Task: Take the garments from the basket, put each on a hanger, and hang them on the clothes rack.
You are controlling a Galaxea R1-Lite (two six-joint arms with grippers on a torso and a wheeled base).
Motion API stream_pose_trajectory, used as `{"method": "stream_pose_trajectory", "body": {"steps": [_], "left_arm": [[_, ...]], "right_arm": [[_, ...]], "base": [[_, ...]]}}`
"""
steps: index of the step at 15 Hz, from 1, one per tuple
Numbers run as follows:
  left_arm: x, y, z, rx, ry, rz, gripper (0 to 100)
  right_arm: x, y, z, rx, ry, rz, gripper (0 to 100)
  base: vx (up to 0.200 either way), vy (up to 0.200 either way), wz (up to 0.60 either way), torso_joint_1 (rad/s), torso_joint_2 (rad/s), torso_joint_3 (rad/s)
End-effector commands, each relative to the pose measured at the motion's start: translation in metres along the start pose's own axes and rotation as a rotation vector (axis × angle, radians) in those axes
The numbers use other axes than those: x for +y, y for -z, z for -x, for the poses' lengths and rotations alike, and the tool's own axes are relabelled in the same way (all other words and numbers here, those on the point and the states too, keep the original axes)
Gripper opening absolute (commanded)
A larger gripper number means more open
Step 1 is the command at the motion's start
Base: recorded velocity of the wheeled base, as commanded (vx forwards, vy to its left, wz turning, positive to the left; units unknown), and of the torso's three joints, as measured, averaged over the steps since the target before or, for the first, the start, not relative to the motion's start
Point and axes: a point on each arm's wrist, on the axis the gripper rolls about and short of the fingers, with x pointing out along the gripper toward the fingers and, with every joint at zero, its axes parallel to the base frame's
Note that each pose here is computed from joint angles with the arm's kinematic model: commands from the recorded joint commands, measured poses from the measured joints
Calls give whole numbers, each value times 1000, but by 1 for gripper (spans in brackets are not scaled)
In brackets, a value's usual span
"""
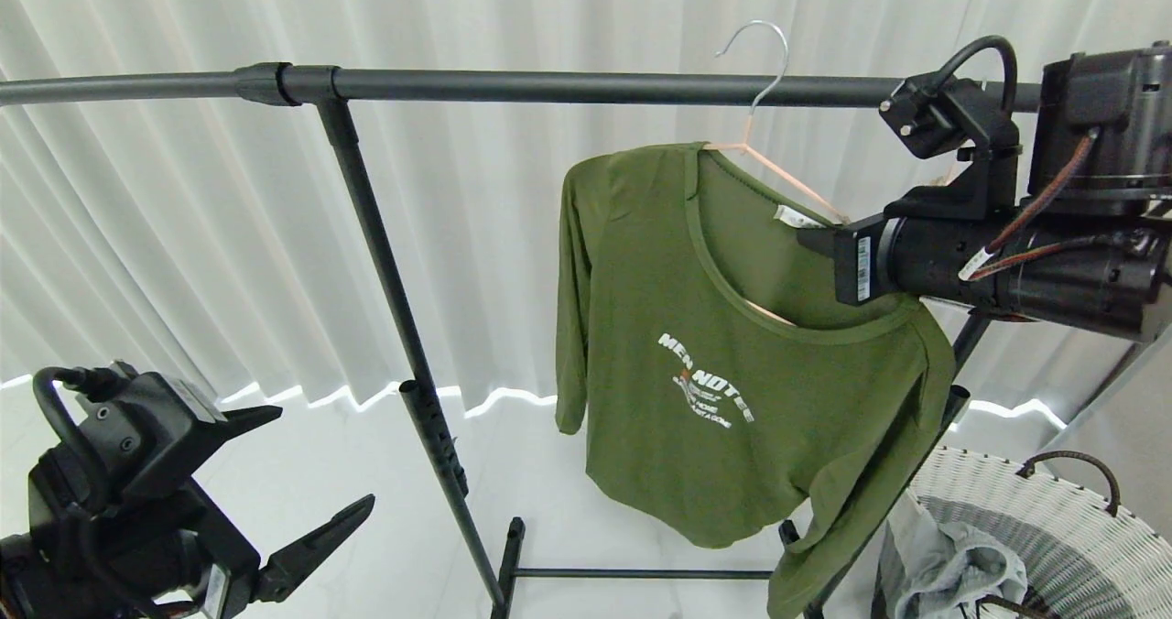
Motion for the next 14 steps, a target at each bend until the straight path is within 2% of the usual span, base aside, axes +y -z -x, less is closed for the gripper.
{"method": "stream_pose_trajectory", "body": {"steps": [1, 6, 14], "left_arm": [[0, 0, 0, -1, 1, -1, 100], [-1, -1, 2, -9, 0, -3, 100], [-5, -2, 1, -20, 31, -14, 100]], "right_arm": [[0, 1, -18, 16, 15, 1, 0], [-5, -1, -41, 19, 73, -2, 0], [-6, 6, -47, 61, 82, 4, 0]], "base": [[0, 0, 0, 0, 0, 0], [0, 0, 0, 0, 0, 0], [0, 0, 0, 0, 0, 0]]}}
